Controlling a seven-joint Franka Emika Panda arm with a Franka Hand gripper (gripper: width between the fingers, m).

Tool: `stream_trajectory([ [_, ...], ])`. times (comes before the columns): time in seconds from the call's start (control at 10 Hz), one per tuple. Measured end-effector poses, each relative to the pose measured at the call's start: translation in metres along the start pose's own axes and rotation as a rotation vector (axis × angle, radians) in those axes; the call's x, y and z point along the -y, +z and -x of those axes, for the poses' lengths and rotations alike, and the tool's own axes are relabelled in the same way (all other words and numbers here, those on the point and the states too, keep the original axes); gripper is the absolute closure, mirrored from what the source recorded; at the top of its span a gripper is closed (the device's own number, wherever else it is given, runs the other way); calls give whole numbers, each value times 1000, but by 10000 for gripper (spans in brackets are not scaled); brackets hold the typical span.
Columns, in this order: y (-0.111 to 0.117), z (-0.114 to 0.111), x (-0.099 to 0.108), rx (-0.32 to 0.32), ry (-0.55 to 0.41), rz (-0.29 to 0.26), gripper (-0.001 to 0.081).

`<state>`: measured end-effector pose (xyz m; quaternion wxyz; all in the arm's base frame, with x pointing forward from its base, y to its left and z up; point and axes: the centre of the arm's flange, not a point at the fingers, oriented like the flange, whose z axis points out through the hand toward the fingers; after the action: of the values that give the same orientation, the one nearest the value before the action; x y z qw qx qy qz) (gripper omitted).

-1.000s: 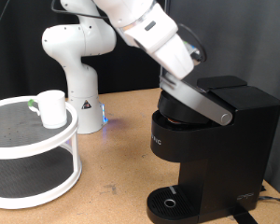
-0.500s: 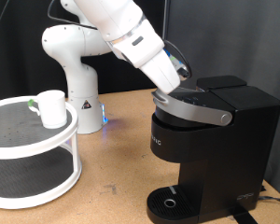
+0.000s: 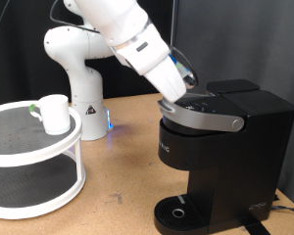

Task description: Make a cup of coffee with the keurig machine

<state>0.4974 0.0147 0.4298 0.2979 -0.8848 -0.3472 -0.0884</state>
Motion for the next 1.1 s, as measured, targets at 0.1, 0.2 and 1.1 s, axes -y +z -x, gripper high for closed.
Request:
stream_trajectory([
  [0.1, 4, 4, -4, 1, 9, 14, 805],
  [0.2, 10, 8, -9, 5, 18, 29, 805],
  [1.1, 3, 1, -13, -159, 28, -16, 805],
])
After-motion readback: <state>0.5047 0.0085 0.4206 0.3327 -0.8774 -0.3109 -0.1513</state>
